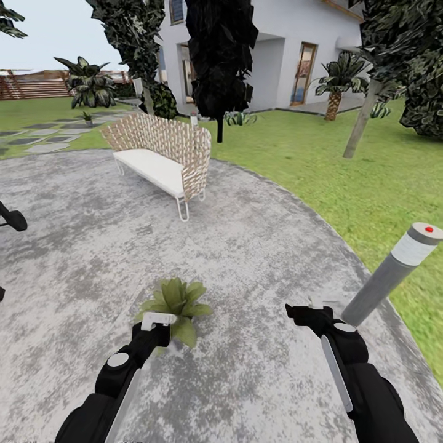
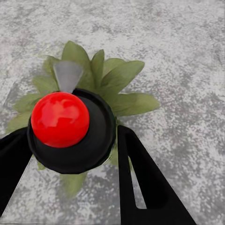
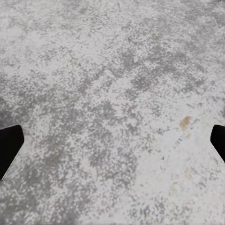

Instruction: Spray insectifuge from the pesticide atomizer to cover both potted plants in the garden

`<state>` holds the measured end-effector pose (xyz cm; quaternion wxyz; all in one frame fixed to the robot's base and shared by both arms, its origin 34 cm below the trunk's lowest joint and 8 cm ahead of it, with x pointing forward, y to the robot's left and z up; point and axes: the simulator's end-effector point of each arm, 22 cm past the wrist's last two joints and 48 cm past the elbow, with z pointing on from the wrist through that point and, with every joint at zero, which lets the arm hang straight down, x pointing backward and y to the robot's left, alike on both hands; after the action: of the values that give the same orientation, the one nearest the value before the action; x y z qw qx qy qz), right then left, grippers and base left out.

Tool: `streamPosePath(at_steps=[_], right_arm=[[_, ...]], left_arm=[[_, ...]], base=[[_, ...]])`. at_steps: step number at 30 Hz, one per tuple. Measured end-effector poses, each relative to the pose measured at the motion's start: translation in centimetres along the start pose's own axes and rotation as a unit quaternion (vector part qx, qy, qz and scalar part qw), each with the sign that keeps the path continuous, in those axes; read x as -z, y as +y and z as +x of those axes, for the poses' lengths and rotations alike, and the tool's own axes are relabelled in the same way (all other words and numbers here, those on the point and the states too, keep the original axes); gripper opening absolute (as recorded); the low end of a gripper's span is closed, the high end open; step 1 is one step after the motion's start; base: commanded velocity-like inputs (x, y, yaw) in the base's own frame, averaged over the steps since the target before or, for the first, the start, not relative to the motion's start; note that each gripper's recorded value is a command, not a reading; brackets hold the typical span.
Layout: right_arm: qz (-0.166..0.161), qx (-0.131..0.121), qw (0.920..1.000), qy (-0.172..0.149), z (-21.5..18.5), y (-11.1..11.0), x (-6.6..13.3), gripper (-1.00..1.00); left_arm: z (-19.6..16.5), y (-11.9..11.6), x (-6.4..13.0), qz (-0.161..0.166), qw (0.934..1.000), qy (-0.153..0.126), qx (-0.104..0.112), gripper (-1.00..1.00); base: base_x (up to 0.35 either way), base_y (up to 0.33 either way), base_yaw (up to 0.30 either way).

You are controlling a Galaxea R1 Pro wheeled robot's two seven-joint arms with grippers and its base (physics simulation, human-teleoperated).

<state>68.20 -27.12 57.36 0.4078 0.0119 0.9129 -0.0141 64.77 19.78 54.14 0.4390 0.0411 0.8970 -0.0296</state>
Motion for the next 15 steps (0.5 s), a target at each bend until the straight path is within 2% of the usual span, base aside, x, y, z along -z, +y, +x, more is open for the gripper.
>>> streamPosePath(at_steps=[15], right_arm=[[0.0, 0.0, 1.0, -0.008, -2.6, 0.0, 1.7, 1.0]], left_arm=[[-2.7, 0.0, 1.4, 0.0, 1.0, -0.009, -0.001, -1.0]], base=[[0.0, 0.0, 0.229]])
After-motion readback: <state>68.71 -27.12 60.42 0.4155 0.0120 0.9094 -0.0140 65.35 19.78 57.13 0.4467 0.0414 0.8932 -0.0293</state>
